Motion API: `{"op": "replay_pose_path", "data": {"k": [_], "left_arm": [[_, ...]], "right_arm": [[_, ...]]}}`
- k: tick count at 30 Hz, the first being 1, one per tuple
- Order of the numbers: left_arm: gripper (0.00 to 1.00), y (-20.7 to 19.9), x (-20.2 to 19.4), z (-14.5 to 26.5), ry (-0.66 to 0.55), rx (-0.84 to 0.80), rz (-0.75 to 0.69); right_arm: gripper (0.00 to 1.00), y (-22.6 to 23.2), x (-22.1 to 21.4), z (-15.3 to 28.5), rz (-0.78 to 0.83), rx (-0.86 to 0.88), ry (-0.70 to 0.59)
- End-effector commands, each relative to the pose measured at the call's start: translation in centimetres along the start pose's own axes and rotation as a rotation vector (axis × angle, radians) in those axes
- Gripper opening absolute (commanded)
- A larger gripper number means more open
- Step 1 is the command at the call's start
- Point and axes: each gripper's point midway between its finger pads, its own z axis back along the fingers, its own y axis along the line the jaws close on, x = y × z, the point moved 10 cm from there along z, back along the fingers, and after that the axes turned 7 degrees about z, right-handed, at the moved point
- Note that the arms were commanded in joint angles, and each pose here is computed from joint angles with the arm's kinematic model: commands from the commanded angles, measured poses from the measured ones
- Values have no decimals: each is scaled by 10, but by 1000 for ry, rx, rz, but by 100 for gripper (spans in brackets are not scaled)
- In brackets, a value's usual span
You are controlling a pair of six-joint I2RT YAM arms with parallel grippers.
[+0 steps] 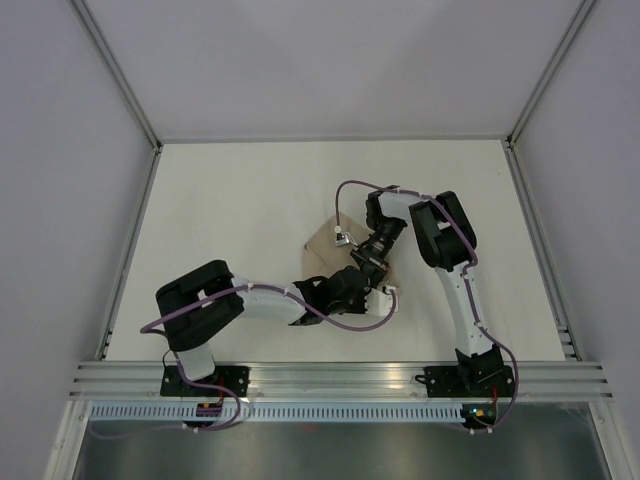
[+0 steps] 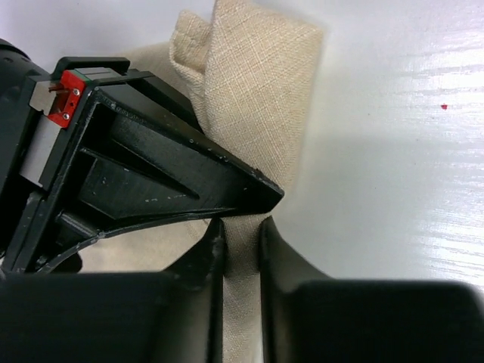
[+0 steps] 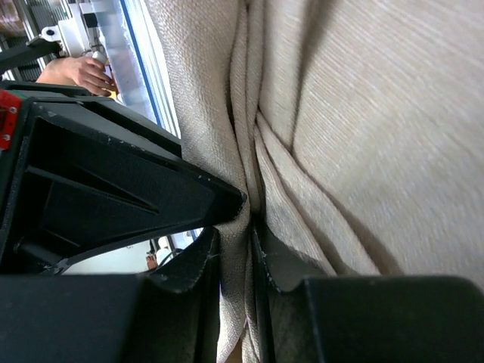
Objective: Fold the napkin, place the utensils inside, and roll it up
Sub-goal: Roll the napkin with the utensil
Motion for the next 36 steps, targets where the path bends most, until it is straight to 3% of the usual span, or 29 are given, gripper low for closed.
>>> {"op": "replay_pose_path", "data": {"k": [1, 4, 9, 12, 19, 26, 36], "left_arm": [[8, -12, -26, -8, 133, -171, 56], [2, -16, -27, -10, 139, -258, 85], [2, -20, -28, -9, 141, -385, 131], [2, -23, -29, -8, 135, -427, 138], [2, -18, -26, -7, 108, -502, 202], [2, -5, -23, -8, 72, -651, 338], [2, 16, -36, -18, 1, -913, 635]], "right_arm": [[13, -44, -1, -3, 147, -142, 70], [22, -42, 0, -1, 157, -147, 60], [49, -27, 8, 15, 212, -224, 2], [57, -14, 15, 32, 250, -295, -53], [64, 23, 19, 87, 354, -444, -270], [65, 49, -20, 120, 424, -643, -470], [75, 87, -80, 73, 683, -984, -518]]}}
